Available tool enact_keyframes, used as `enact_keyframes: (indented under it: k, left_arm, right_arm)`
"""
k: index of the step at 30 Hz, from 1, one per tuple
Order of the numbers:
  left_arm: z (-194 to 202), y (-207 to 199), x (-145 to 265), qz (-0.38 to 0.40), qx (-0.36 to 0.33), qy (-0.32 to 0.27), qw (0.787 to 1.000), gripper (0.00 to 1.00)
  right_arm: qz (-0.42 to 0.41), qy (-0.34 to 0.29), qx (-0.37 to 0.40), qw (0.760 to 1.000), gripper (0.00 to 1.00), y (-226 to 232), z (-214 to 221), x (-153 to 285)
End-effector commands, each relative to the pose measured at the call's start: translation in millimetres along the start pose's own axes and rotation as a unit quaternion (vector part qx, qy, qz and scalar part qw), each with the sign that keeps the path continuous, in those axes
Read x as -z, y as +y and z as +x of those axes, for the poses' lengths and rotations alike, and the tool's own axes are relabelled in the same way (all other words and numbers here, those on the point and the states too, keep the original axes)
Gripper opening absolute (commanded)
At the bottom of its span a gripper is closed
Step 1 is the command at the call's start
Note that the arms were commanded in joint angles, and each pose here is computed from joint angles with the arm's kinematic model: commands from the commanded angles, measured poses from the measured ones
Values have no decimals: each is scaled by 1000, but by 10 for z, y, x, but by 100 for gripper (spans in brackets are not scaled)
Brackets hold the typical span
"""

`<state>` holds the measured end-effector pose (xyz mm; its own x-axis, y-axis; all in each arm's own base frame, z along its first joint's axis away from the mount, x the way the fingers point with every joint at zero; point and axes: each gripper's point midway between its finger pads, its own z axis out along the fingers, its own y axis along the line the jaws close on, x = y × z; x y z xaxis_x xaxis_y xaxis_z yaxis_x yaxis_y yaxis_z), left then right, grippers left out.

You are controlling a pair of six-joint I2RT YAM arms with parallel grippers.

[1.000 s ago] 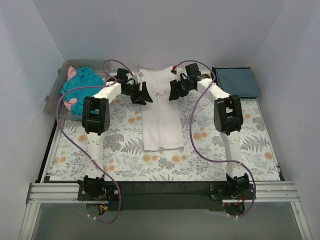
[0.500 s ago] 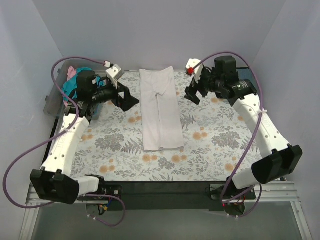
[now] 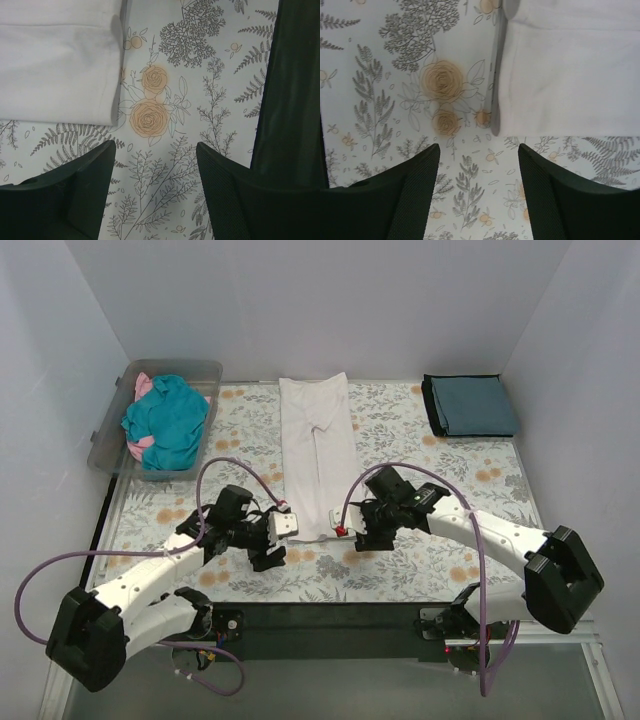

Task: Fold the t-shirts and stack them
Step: Fold the tshirt

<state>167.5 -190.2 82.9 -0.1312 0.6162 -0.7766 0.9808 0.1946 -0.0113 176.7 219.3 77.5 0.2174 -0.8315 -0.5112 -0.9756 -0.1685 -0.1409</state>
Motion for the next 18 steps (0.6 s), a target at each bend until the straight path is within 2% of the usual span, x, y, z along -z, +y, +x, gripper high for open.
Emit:
enact_keyframes:
  k: [1,7,12,18]
  left_arm:
    - [-68,143,-153,-30,-73,-6,997,64]
    - [2,314,-326,-61,-94,3,994,59]
    - [67,389,-425,-71,-112,4,991,55]
    - [99,453,-525,-75,-104,5,992,53]
  right_arm:
    - [78,-28,54,995,68,-453,-212,-66]
    - [74,-38,90,992,58,-442,-164,-237]
    - [56,-36,102,993,57,-336,-45,-390]
    - [45,-17,99,994,60,-314,106,-575]
